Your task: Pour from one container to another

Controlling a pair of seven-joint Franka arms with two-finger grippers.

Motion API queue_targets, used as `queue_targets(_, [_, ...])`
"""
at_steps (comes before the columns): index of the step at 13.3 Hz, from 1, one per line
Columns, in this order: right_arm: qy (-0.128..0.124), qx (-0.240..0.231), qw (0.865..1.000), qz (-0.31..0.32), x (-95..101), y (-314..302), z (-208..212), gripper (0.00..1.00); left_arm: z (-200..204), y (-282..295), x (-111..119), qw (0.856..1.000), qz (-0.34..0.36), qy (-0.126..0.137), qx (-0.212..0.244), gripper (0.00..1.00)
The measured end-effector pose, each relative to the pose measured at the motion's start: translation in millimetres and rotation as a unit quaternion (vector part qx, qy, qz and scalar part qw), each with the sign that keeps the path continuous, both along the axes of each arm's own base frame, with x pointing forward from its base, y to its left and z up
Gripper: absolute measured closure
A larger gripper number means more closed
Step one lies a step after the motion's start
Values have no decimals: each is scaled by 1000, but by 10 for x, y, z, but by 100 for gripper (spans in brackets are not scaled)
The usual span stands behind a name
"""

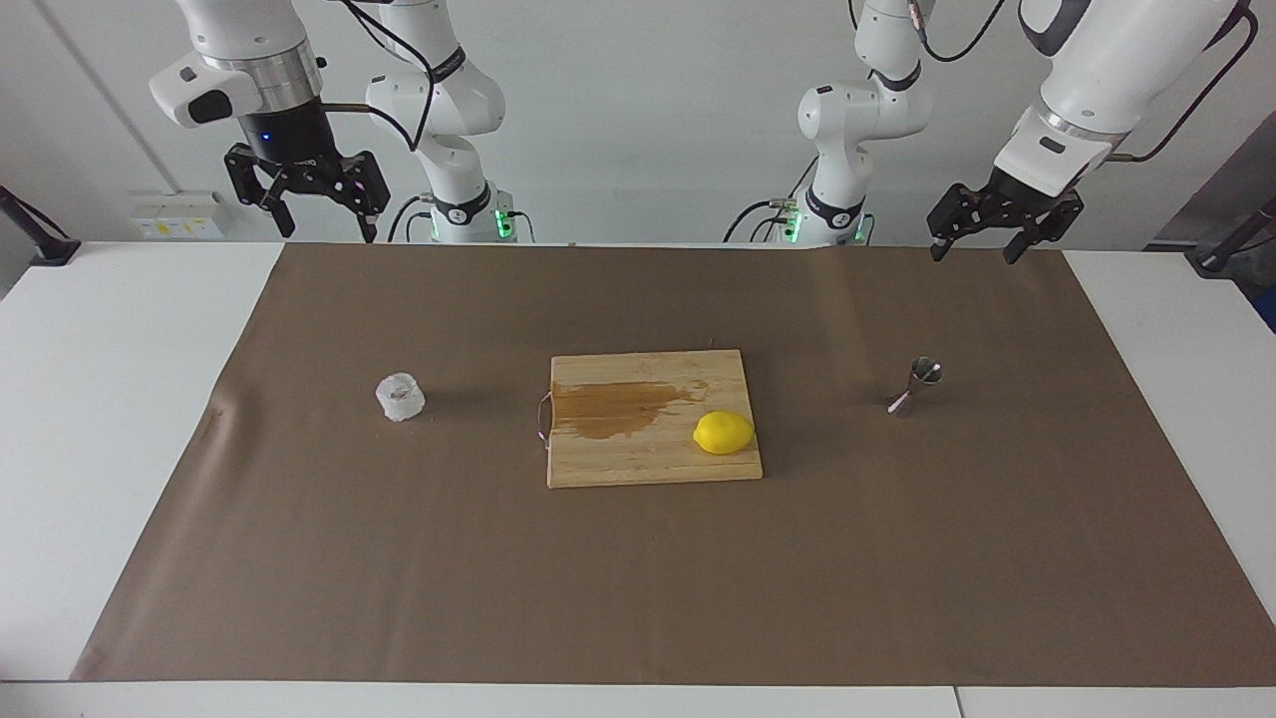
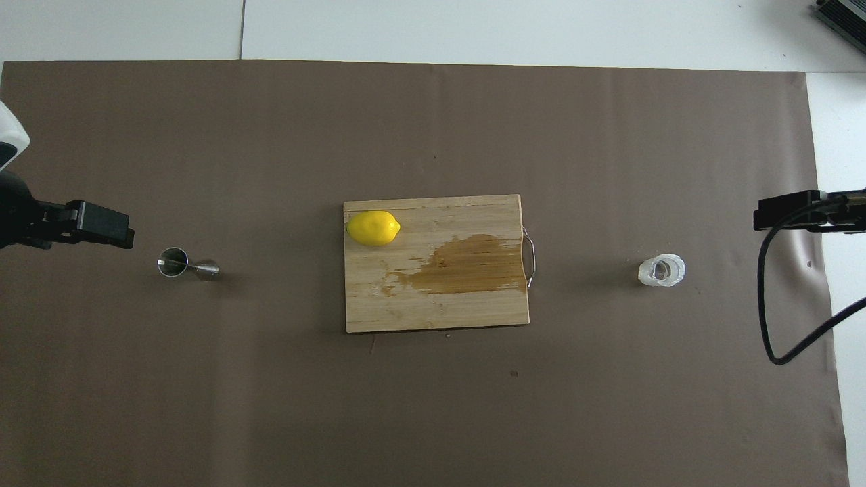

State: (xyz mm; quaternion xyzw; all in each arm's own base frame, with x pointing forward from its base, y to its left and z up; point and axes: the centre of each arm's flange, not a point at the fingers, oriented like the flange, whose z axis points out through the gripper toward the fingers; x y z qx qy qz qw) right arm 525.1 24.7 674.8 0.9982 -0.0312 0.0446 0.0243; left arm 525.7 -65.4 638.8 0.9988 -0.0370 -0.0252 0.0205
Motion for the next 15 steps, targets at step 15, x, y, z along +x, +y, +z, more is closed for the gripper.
queue_targets(15, [0, 0, 1000, 0, 0, 0, 0, 0, -165, 170, -37, 996, 77, 22, -32, 0])
